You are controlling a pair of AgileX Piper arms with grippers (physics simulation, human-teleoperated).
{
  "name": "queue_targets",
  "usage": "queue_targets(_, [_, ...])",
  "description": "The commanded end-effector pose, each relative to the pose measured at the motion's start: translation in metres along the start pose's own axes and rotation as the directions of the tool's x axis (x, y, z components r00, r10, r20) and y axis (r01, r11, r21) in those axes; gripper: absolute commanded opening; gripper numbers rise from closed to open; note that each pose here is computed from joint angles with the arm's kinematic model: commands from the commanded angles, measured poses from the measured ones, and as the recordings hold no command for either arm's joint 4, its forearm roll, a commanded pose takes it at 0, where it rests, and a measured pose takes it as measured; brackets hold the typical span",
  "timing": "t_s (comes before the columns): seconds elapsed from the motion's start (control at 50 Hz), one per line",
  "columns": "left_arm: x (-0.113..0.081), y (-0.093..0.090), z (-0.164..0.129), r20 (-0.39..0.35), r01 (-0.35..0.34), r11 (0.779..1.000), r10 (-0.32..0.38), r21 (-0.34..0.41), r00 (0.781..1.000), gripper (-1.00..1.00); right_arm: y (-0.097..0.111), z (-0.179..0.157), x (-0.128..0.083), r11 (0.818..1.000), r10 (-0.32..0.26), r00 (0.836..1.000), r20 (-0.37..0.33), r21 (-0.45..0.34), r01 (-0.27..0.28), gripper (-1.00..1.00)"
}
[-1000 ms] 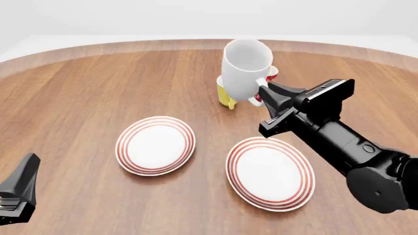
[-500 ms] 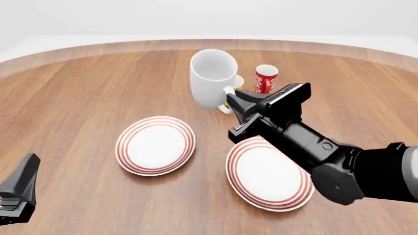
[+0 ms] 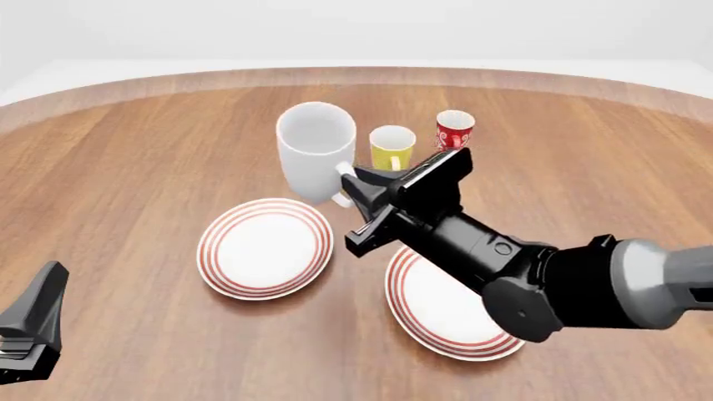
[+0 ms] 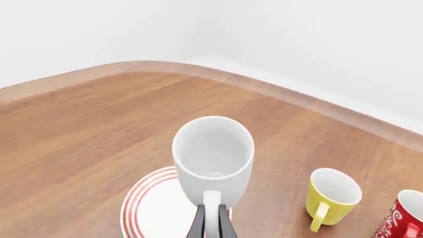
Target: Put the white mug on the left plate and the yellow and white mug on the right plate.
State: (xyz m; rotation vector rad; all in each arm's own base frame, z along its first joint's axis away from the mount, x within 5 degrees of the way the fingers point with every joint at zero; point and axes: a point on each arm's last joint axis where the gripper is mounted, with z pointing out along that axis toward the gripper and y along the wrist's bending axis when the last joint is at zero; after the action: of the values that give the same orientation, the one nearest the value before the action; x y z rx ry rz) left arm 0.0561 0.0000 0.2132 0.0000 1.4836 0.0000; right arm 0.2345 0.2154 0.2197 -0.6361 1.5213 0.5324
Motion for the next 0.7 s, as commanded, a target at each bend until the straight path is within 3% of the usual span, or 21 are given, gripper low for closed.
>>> queue_targets(0.02, [0.0,0.0,0.0,0.0,0.0,1.0,0.0,0.0,1.0,1.0,0.013,0.013,0.003,0.999,0.003,1.0,-0.009,-0.04,-0.004,-1.0])
queue_targets(0.7, [0.0,0.0,0.0,0.0,0.0,1.0,0.0,0.0,1.0,1.0,0.047,0.04,0.032,0.992,0.001,0.996,-0.095,-0.129,-0.013,-1.0])
